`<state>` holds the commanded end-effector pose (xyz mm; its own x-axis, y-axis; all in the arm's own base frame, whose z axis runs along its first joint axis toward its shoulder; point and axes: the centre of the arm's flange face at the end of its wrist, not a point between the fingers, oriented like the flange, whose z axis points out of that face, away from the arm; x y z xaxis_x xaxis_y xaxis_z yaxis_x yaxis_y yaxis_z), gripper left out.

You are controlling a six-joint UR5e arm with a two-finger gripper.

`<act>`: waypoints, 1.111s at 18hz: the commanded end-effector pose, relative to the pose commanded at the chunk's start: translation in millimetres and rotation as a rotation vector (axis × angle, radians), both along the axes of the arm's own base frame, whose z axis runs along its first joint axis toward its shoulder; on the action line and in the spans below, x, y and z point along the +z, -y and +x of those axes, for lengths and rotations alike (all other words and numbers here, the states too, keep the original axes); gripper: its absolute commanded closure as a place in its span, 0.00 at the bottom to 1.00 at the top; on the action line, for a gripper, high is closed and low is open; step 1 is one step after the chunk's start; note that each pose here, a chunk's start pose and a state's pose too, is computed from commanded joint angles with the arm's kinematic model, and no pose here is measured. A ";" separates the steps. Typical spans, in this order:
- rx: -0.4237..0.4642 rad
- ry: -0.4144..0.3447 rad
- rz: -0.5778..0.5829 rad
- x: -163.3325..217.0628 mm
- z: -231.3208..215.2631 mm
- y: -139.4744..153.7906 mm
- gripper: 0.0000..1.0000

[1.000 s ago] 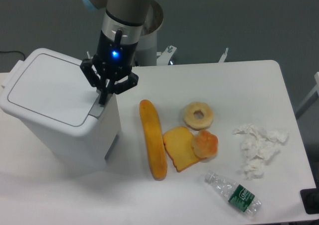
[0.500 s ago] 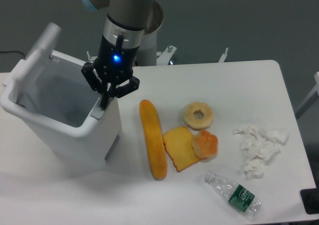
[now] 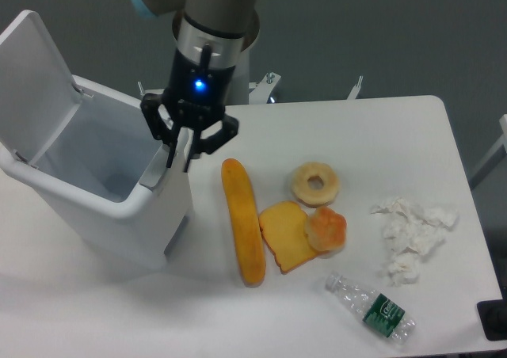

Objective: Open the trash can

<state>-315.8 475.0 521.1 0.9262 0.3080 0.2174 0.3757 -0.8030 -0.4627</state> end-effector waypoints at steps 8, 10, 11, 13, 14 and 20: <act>-0.118 -0.136 -0.047 -47.2 -101.7 47.8 0.00; -0.171 -0.194 -0.118 -59.5 -121.9 63.1 0.00; -0.214 -0.200 -0.142 -74.2 -130.3 62.5 0.00; -0.283 -0.218 -0.178 -93.8 -144.0 65.5 0.00; -0.302 -0.220 -0.201 -105.0 -156.0 69.7 0.00; -0.515 -0.253 -0.388 -172.6 -216.8 75.6 0.00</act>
